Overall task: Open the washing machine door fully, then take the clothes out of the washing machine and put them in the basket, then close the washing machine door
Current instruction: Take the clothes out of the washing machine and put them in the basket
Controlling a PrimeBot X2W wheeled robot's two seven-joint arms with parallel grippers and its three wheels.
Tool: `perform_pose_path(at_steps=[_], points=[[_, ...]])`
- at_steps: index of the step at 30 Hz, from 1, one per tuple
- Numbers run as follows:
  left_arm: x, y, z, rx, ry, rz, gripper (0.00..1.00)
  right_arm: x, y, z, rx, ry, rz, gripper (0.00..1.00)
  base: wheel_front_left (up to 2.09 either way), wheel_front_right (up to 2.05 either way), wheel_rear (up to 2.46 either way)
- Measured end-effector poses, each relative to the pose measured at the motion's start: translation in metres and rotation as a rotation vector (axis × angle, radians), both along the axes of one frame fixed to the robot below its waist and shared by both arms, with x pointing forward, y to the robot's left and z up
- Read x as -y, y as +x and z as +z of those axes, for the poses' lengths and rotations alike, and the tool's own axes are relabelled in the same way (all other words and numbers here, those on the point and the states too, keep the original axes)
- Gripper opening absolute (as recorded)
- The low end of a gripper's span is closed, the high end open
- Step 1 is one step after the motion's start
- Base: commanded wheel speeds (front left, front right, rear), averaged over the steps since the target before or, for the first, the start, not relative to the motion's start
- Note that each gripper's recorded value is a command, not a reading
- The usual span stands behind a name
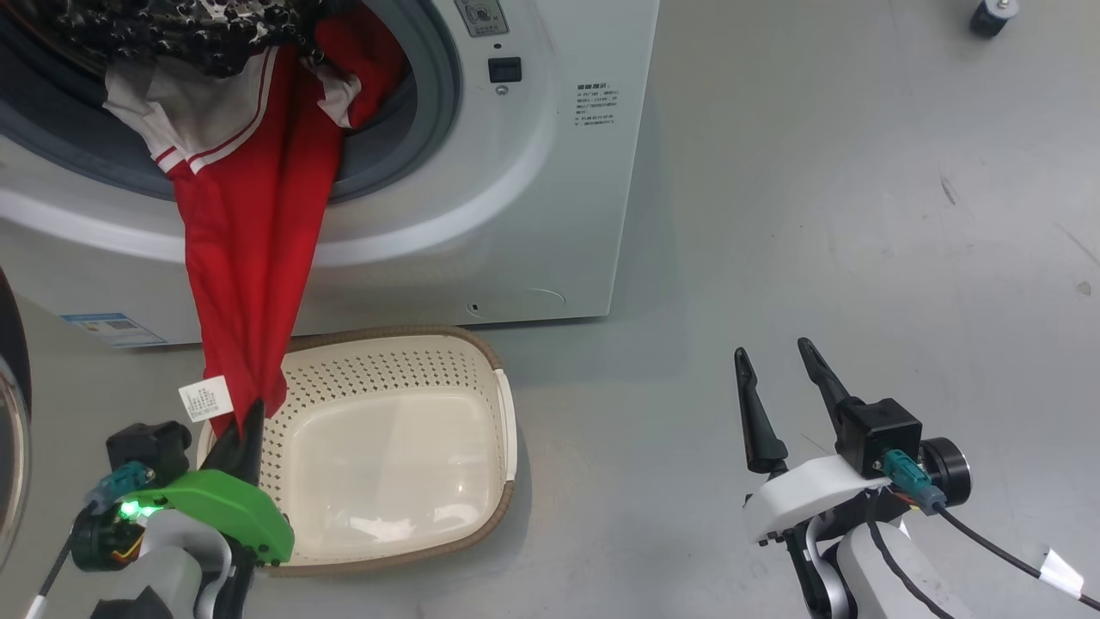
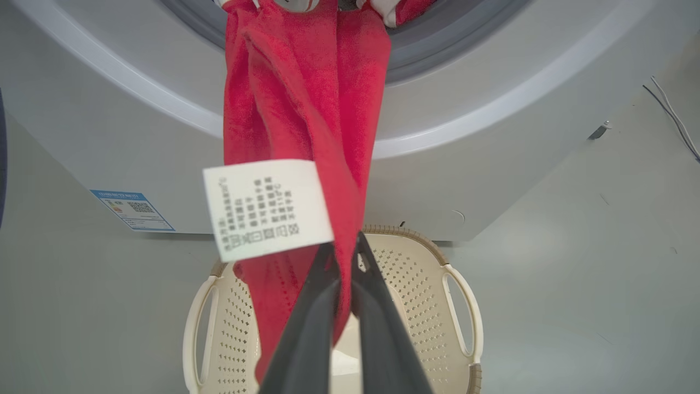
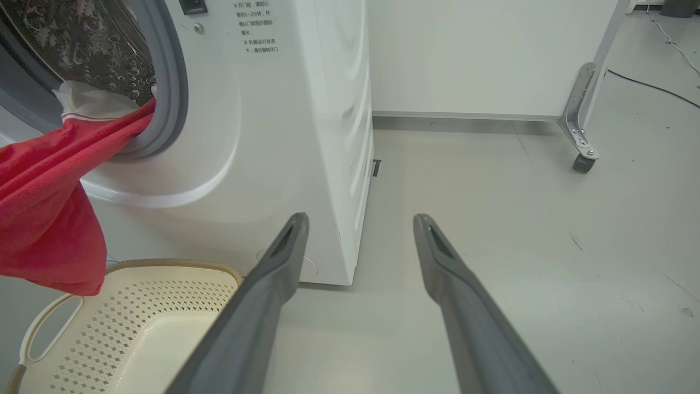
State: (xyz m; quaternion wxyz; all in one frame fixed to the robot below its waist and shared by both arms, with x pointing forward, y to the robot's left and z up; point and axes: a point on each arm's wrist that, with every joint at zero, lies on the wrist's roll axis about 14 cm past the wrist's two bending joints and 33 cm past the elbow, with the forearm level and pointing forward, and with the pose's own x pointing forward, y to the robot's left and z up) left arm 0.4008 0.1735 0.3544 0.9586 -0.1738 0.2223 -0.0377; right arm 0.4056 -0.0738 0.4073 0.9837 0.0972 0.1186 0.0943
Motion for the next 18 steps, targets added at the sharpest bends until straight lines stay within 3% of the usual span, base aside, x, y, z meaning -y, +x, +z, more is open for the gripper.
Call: perform_pose_path(at_steps=[18], points=[[0.056,-0.064,-0.061,-0.215,0.001,-0.205,0.00,0.004,0.001,-0.021,-0.053,0.000,-0.013,1.00,0.00,0.00,0.00]])
